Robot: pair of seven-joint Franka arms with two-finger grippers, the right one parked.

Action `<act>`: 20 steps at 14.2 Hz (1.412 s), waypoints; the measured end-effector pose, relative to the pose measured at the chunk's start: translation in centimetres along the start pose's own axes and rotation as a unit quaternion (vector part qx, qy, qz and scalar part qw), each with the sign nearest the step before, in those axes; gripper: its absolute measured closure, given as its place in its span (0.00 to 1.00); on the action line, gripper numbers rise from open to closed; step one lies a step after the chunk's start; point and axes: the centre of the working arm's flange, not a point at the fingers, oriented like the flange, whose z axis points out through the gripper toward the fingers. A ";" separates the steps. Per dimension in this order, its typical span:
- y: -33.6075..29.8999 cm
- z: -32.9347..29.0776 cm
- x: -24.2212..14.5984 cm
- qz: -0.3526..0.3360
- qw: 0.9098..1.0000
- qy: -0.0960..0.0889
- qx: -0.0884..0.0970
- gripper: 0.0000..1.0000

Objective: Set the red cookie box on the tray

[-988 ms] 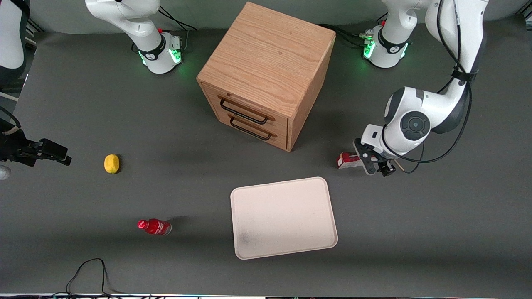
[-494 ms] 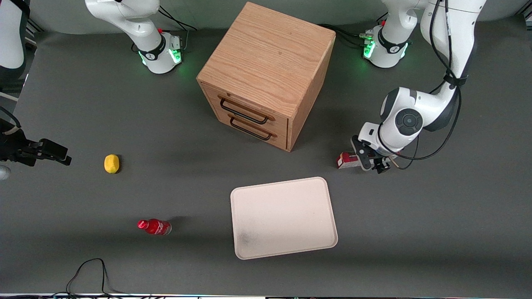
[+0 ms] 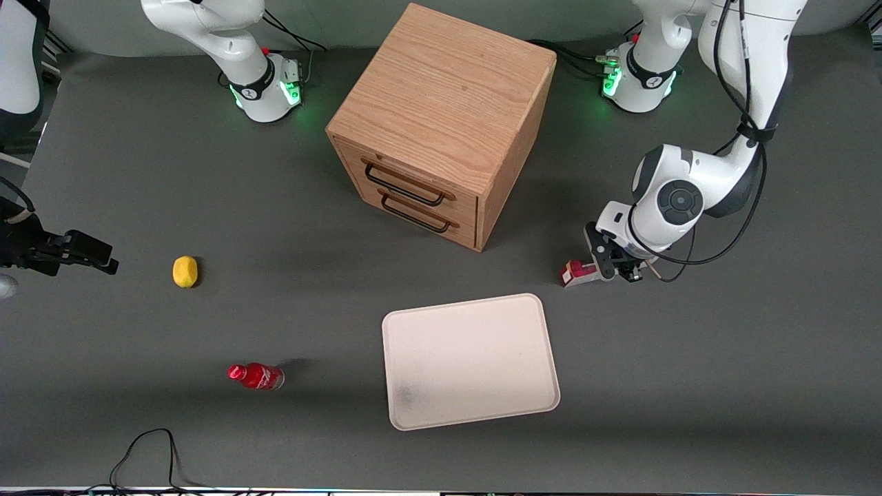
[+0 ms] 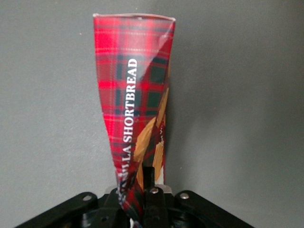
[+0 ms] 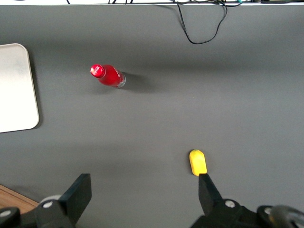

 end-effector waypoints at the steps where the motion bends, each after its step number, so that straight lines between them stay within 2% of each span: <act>1: -0.5 -0.8 -0.3 -0.004 1.000 -0.003 -0.003 0.92; 3: -2.0 -4.2 -1.0 -0.034 0.999 -0.002 -0.025 0.92; 5: -3.8 -9.0 -1.4 -0.080 0.995 0.018 -0.047 0.92; 6: -4.8 -11.6 -1.4 -0.112 0.992 0.024 -0.051 0.92; 8: -6.6 -16.2 -0.8 -0.193 0.979 0.030 -0.050 0.92; 9: -7.4 -18.1 -0.1 -0.244 0.968 0.032 -0.048 0.92; 11: -8.8 -20.8 2.0 -0.352 0.934 0.041 -0.042 0.92; 13: -9.8 -21.7 5.5 -0.449 0.891 0.053 -0.038 0.92; 17: -11.2 -19.5 13.4 -0.574 0.815 0.063 -0.047 0.92; 19: -11.7 -16.6 17.2 -0.608 0.790 0.059 -0.049 0.92; 20: -11.8 -14.5 18.6 -0.619 0.782 0.054 -0.046 0.92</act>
